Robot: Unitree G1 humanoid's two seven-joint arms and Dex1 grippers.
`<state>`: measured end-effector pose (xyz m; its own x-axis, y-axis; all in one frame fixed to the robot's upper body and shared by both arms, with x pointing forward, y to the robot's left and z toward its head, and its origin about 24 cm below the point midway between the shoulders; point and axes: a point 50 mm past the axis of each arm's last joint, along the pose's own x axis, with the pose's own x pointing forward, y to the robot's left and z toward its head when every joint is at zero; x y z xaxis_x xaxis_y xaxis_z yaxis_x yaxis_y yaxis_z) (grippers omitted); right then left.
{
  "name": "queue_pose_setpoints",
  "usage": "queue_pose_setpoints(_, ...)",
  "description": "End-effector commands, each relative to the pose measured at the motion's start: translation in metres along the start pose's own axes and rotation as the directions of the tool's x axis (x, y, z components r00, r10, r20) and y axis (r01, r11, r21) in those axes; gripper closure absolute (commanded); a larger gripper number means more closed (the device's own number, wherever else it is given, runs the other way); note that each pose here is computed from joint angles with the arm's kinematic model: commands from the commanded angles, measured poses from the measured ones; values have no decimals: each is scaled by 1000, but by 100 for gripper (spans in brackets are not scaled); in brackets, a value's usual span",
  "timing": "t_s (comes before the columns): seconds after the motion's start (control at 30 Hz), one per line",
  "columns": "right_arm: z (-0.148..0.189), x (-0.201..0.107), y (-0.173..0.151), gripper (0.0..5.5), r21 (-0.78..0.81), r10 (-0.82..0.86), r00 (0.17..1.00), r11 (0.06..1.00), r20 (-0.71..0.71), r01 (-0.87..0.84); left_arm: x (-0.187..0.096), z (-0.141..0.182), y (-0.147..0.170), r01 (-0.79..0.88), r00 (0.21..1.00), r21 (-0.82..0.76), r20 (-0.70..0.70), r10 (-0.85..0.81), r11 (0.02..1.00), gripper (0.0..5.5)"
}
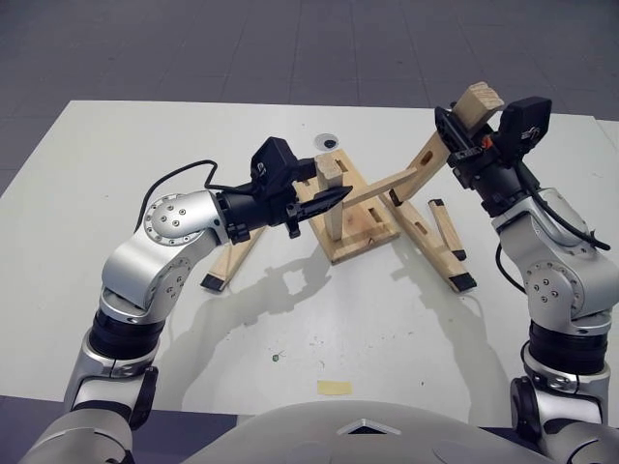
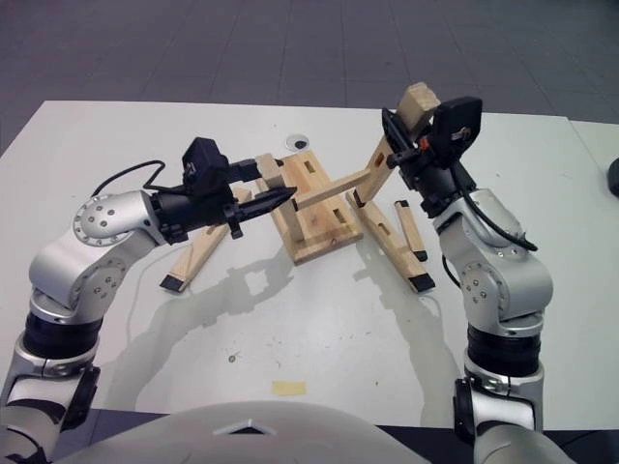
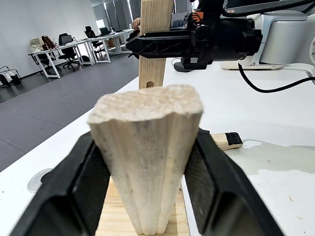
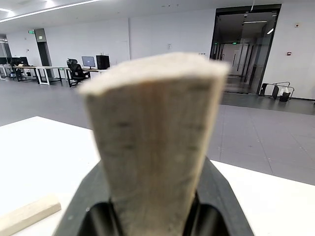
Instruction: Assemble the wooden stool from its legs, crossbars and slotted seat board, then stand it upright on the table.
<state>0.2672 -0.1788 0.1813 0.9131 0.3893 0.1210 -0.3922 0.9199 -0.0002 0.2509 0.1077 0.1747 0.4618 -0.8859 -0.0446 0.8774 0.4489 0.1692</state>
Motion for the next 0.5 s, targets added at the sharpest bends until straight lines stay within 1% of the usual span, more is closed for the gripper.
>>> queue_pose_setpoints(0.03, -2, -1, 5, 449, -16, 21, 1000, 1000, -20, -21, -1, -22, 1, -30, 993, -57, -114, 24, 998, 346)
queue_pose_setpoints(0.37, -13, -1, 14, 449, -48, 72, 994, 996, -84, -77, 3, -27, -2, -24, 992, -57, -125, 17, 998, 346)
queue_pose_setpoints(0.5, -16, 1, 23, 449, -32, 106, 990, 993, -95, -110, 3, -30, -3, -30, 991, -51, -132, 23, 998, 346)
